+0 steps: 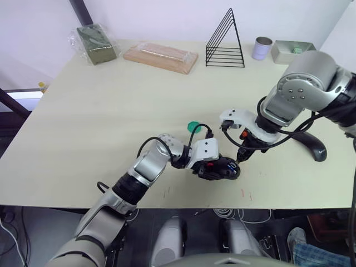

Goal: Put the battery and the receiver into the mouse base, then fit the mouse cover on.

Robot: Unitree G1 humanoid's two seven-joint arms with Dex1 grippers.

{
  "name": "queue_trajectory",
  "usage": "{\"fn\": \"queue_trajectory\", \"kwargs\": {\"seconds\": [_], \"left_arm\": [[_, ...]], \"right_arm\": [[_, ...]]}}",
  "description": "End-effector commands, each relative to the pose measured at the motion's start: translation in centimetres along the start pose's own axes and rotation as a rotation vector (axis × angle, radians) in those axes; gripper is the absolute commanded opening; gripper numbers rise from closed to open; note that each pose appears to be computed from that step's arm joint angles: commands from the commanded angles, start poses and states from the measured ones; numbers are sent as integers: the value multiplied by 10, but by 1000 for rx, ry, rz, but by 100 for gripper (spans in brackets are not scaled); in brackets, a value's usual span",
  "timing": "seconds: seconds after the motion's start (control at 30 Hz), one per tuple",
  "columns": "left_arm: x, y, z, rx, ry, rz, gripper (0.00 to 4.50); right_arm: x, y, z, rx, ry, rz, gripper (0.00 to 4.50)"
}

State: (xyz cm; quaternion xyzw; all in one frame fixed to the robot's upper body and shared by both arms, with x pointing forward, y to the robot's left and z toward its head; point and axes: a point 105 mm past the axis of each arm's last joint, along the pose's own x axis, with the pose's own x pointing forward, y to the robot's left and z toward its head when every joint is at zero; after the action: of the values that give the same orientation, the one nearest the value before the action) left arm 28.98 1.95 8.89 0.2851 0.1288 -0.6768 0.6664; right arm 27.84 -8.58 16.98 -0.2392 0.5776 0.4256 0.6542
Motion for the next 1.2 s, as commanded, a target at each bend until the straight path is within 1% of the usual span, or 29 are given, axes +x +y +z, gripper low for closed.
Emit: {"fn": "queue_trajectory", "kwargs": {"seconds": [0.03, 0.33, 0.77, 1.2], "left_arm": [[0, 0, 4, 14, 2, 15, 289], [2, 1, 2, 1, 15, 36, 289], [5, -1, 3, -9, 11, 41, 289], [5, -3, -1, -10, 15, 39, 289]], "right_arm": [[-5, 0, 7, 2, -47, -18, 0], [6, -6, 9, 25, -62, -47, 0], [16, -8, 7, 39, -65, -52, 0], [20, -13, 5, 64, -78, -72, 0]]}}
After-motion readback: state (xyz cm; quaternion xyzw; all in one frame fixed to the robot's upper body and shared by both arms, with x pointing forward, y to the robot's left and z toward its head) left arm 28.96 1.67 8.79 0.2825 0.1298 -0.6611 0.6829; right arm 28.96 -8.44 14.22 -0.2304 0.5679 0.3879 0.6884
